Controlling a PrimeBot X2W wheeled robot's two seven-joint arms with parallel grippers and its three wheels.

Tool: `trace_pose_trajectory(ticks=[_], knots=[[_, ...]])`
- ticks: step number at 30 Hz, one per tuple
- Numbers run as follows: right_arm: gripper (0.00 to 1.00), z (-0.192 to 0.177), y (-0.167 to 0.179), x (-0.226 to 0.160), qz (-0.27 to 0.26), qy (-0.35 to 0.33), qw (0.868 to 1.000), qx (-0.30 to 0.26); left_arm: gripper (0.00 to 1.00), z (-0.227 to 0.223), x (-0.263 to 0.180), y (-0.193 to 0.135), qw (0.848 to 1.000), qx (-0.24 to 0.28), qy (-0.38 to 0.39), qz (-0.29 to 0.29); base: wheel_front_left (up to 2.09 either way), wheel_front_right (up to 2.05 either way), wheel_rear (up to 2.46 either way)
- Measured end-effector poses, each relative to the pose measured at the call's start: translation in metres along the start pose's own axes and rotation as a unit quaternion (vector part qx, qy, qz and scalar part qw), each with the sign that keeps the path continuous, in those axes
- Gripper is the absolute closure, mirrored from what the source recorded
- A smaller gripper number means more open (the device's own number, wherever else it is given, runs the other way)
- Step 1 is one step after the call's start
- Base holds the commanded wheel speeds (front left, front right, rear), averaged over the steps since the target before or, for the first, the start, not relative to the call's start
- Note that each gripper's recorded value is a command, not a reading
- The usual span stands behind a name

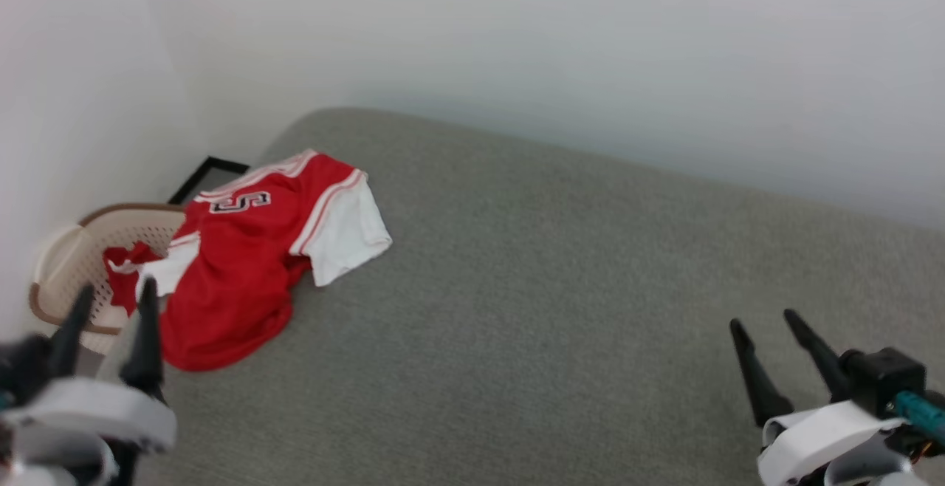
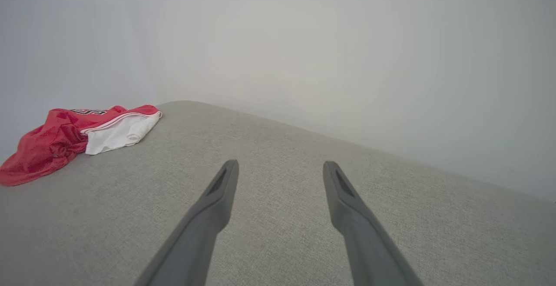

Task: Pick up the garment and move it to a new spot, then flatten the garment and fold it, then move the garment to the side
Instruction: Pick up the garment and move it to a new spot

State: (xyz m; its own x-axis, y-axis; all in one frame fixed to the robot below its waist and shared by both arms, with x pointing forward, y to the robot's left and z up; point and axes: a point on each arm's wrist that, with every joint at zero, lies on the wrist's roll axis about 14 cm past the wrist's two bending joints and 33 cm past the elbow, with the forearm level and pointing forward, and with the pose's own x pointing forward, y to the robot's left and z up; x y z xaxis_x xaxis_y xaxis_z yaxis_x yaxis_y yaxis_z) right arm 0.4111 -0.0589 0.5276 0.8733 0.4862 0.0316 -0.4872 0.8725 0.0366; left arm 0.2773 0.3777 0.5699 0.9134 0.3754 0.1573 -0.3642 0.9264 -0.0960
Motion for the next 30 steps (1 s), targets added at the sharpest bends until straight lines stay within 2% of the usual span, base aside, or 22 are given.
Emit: trace_pose_trajectory(ticks=[9,17,22,30], knots=[[0.0,-0.009,-0.04,0.01,-0.034,0.017,0.999,-0.013,0.0,0.01,0.084,-0.014,0.999,0.009,0.036,-0.032,0.0,0.0,0.0],[0.0,-0.031,-0.069,0.021,-0.056,0.043,0.997,-0.015,0.0,-0.036,0.15,-0.03,0.989,0.018,0.138,-0.041,0.0,0.0,0.0],[0.0,-0.049,-0.088,0.023,-0.073,0.063,0.995,-0.016,0.0,-0.089,0.175,-0.03,0.972,0.011,0.234,-0.021,0.0,0.0,0.0],[0.0,-0.079,-0.111,0.023,-0.096,0.098,0.991,-0.015,0.0,-0.177,0.184,-0.034,0.924,0.007,0.383,0.008,0.0,0.0,0.0]])
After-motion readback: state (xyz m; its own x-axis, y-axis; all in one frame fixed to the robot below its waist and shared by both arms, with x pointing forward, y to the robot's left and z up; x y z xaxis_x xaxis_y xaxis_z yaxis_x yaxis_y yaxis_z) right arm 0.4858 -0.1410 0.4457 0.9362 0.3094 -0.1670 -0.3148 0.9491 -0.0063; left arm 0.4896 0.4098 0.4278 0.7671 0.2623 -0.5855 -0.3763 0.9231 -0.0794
